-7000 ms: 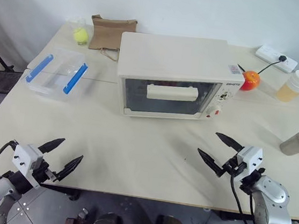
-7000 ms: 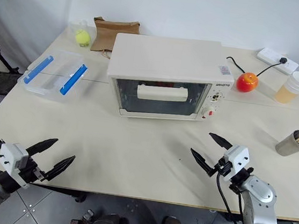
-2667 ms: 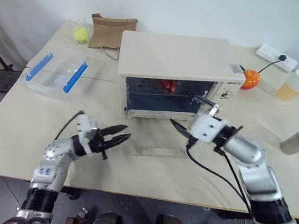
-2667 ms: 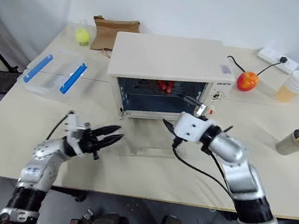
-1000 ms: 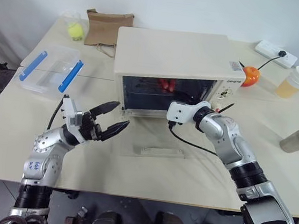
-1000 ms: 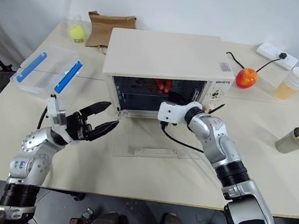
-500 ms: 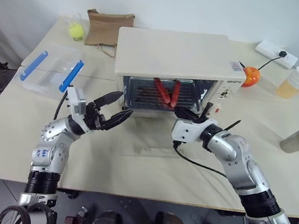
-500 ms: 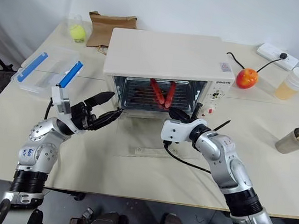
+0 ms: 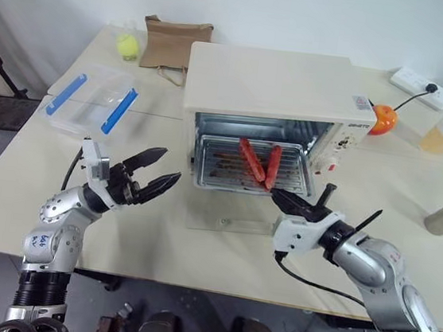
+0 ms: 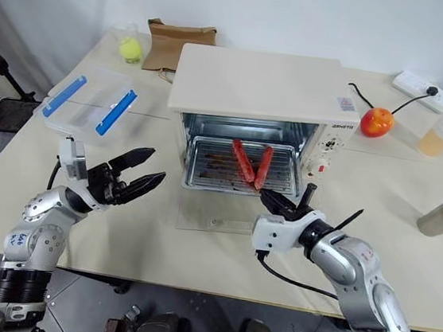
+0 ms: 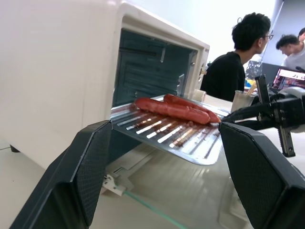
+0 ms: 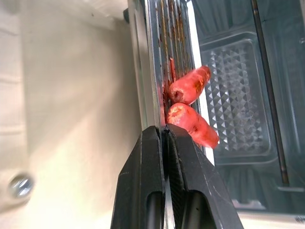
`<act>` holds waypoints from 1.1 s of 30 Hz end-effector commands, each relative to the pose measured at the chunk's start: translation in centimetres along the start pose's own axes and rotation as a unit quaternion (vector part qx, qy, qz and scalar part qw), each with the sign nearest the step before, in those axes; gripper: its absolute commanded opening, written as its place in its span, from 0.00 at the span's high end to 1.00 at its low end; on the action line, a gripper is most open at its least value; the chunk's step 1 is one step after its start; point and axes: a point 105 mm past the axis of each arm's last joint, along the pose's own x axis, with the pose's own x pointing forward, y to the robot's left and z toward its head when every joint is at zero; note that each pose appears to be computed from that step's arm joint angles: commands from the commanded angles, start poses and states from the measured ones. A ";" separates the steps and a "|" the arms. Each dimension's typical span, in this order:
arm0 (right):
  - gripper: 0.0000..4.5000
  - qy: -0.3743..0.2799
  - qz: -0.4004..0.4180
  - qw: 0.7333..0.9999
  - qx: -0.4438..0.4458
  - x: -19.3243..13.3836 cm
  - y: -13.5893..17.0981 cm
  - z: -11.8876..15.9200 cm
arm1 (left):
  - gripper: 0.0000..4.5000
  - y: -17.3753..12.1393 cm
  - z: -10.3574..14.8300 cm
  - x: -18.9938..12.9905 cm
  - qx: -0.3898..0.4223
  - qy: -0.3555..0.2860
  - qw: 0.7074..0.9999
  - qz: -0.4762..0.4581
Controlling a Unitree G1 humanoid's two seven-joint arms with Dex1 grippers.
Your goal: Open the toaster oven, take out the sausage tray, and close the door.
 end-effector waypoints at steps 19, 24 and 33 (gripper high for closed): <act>0.96 -0.080 0.009 0.995 -0.066 -3.2 -0.2 2.8 | 0.15 -3.0 -2.2 3.3 -0.396 0.106 0.912 -0.005; 0.96 -0.094 0.005 0.993 -0.073 -3.0 -0.4 3.1 | 0.15 -3.5 -2.9 4.1 -0.446 0.128 0.886 -0.008; 0.97 -0.117 0.006 0.990 -0.081 -2.5 -0.5 3.5 | 0.43 -4.2 -2.8 4.9 -0.492 0.123 0.862 -0.014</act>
